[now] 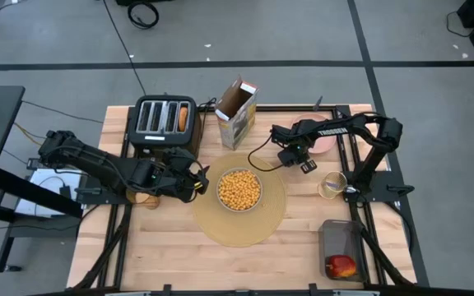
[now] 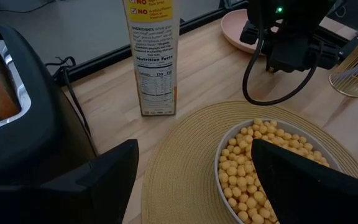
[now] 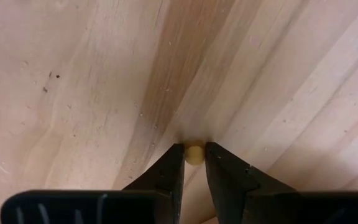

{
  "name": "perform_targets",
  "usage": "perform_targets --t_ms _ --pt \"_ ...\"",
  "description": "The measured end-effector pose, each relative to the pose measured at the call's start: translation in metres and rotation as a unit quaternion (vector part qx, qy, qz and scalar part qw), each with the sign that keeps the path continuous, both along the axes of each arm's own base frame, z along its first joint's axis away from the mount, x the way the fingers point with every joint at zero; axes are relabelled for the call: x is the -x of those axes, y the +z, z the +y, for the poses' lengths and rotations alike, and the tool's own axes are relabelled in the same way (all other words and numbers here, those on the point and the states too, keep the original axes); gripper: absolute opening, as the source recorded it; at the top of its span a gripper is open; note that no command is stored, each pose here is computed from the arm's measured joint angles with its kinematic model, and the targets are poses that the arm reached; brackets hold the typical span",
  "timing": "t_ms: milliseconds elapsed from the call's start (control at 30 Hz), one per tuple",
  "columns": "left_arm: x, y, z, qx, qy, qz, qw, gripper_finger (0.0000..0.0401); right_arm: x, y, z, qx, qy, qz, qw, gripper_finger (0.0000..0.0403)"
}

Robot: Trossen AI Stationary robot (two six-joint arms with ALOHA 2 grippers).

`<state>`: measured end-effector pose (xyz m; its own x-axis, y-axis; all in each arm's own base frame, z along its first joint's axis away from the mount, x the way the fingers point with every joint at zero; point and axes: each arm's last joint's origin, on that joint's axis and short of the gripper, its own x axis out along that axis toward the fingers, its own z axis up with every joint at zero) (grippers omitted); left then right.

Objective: Arrange a breakfast setting
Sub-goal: Put the yellow cereal into the gray bowl

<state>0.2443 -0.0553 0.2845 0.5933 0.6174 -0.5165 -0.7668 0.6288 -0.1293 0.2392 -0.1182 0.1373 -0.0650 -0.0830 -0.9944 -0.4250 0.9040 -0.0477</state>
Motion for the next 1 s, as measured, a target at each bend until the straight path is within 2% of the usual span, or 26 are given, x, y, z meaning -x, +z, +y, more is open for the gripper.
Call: perform_targets --t_ms 300,700,833,1000 --pt "0.000 0.000 0.000 0.000 0.000 0.000 1.000 0.0318 -0.002 0.007 0.006 0.006 0.011 -0.008 1.000 0.0074" --pt "0.000 0.000 0.000 -0.004 -0.003 0.006 1.000 0.0318 -0.021 0.055 0.027 0.018 0.022 -0.060 0.998 0.0074" --pt "0.000 0.000 0.000 -0.003 -0.003 0.005 1.000 0.0318 -0.008 0.045 0.024 -0.003 0.012 -0.031 0.999 0.0077" --pt "0.000 0.000 0.000 -0.002 -0.002 0.004 1.000 0.0318 0.005 0.028 0.015 0.008 0.012 -0.017 1.000 0.0100"
